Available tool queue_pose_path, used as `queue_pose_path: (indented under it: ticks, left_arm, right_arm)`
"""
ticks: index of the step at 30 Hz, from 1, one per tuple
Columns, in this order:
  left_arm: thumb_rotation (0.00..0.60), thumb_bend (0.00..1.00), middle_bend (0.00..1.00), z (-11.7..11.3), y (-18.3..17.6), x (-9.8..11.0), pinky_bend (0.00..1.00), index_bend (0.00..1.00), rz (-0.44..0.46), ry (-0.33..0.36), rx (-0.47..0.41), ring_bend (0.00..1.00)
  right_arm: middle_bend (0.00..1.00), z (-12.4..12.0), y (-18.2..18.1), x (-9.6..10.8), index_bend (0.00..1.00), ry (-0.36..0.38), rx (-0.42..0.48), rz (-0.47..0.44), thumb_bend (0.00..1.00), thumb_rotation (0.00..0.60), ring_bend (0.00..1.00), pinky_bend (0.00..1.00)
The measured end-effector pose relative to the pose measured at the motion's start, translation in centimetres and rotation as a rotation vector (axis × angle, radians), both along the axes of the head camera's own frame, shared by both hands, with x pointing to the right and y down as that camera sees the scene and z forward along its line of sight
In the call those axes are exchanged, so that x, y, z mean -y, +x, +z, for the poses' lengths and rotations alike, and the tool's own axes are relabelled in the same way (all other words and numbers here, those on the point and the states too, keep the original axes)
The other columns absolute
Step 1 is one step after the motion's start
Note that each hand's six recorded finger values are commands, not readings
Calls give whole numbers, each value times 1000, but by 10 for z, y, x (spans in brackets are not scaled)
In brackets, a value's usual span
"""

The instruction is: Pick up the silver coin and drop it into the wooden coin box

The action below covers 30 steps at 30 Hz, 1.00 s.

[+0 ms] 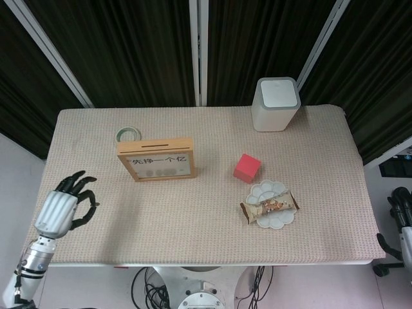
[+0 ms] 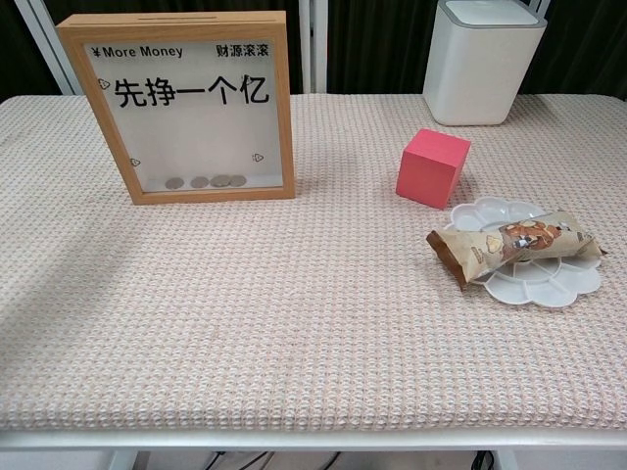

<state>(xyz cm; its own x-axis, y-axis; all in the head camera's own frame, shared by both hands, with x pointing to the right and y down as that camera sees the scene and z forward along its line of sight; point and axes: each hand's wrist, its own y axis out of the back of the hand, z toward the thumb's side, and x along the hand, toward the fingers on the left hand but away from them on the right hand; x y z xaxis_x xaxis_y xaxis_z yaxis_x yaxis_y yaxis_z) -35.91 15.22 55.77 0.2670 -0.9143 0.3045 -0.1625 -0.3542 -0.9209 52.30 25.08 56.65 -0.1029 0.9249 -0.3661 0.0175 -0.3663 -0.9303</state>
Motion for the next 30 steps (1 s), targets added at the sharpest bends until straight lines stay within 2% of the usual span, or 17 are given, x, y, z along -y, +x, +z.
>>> queue_pose_path:
  ticks: [5, 9, 20, 25, 30]
  left_arm:
    - [600, 383, 241, -48, 10, 50, 222, 612, -28, 70, -11, 110]
    - [600, 388, 255, -59, 33, 78, 228, 611, -8, 36, -39, 118]
    - [600, 388, 256, -39, 104, 132, 226, 611, 76, -150, -51, 118]
    - [600, 389, 255, -27, 125, 152, 225, 612, 63, -216, -46, 118]
    - [600, 389, 258, -10, 142, 165, 224, 612, 13, -288, -64, 118]
  right_arm:
    - [0, -4, -2, 1, 0, 9, -3, -7, 242, 600, 0, 0]
    - [0, -2, -2, 1, 0, 2, -6, -5, 242, 600, 0, 0]
    - [0, 3, -2, 2, 0, -9, -12, -4, 243, 600, 0, 0]
    - [0, 5, 2, 2, 0, -12, -14, 9, 242, 600, 0, 0]
    - [0, 8, 5, 3, 0, -18, -11, 17, 243, 600, 0, 0]
